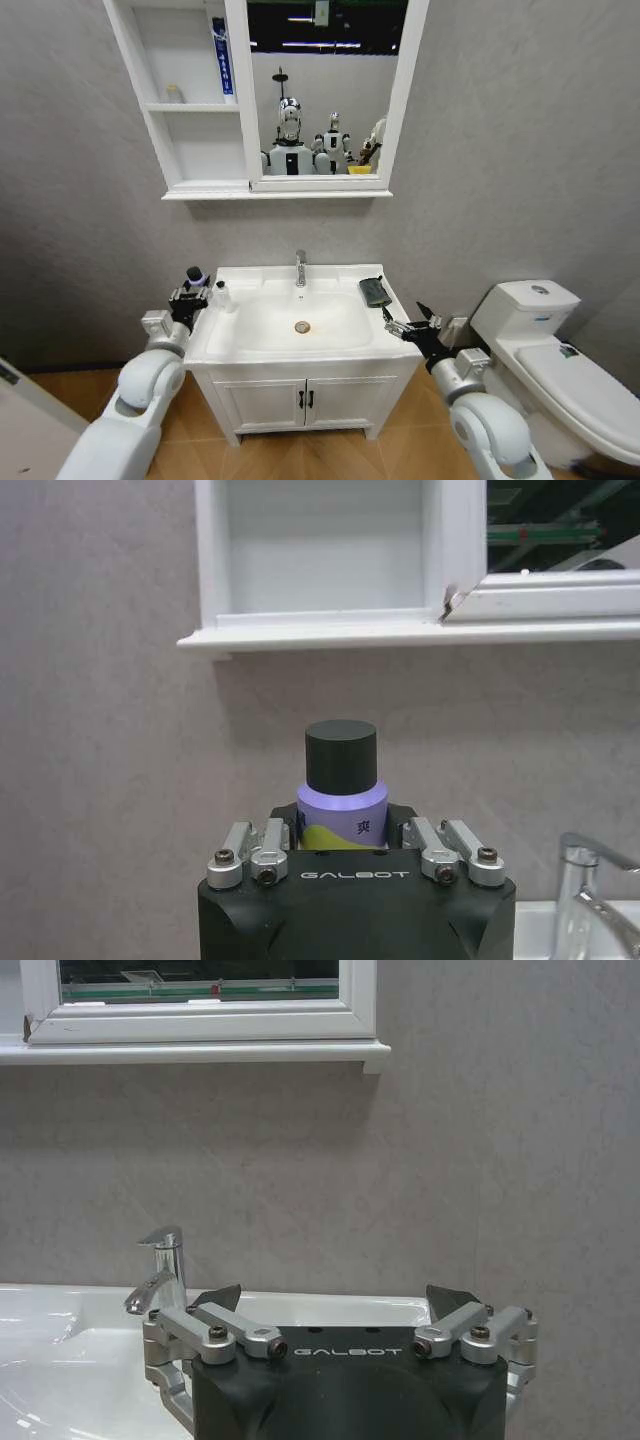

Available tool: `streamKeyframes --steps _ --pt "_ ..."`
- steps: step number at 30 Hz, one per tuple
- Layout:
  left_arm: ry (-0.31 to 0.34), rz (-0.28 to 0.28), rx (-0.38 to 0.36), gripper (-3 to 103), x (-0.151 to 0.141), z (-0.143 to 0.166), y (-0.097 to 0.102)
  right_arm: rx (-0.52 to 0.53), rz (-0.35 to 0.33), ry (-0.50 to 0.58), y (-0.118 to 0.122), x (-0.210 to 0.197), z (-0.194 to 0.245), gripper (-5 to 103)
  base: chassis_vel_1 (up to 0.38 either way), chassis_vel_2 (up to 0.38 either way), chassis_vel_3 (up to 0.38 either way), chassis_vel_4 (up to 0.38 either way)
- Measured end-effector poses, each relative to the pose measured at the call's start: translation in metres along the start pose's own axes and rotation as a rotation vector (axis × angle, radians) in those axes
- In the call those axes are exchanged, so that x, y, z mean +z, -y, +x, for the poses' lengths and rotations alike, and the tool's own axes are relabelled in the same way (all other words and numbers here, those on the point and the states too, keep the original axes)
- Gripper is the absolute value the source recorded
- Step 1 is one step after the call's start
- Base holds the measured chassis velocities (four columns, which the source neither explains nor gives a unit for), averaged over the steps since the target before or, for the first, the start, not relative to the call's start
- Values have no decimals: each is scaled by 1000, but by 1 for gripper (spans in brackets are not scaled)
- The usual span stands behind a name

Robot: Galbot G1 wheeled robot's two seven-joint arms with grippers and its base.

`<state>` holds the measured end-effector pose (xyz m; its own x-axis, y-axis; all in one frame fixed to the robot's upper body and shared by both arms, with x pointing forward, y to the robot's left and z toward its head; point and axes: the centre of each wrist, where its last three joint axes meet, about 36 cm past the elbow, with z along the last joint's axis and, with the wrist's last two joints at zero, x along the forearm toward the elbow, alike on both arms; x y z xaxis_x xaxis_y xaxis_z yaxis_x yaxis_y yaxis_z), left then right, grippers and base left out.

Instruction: Move facial cleanser and shampoo from washbasin to cabinet, then wipe washbasin with towel.

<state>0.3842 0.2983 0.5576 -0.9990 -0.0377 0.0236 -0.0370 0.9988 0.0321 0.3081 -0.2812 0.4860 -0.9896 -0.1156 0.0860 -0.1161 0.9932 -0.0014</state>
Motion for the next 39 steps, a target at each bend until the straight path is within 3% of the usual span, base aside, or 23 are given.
streamKeyframes --steps 4,9,13,17,18,29,39 --pt "-4 -31 36 43 -54 -5 -4 0 2 -5 0 2 -1 100 0 0 0 0" --pt "-3 -60 54 43 -93 -21 -12 -1 3 -9 1 5 -1 100 0 0 0 0" --pt "17 -77 50 43 -128 -57 -24 -1 0 -15 1 12 -4 100 0 0 0 0" --pt "20 -66 52 43 -147 -78 -24 2 -2 -19 0 18 -6 100 0 0 0 0" --pt "31 -61 58 43 -163 -93 -20 3 -3 -18 0 19 -7 100 0 0 0 0" --pt "19 -56 56 43 -213 -174 -4 12 12 -15 10 17 -9 100 0 0 0 0" --pt "47 -70 -17 43 -246 -218 -18 3 14 -7 9 15 -12 100 0 0 0 0"
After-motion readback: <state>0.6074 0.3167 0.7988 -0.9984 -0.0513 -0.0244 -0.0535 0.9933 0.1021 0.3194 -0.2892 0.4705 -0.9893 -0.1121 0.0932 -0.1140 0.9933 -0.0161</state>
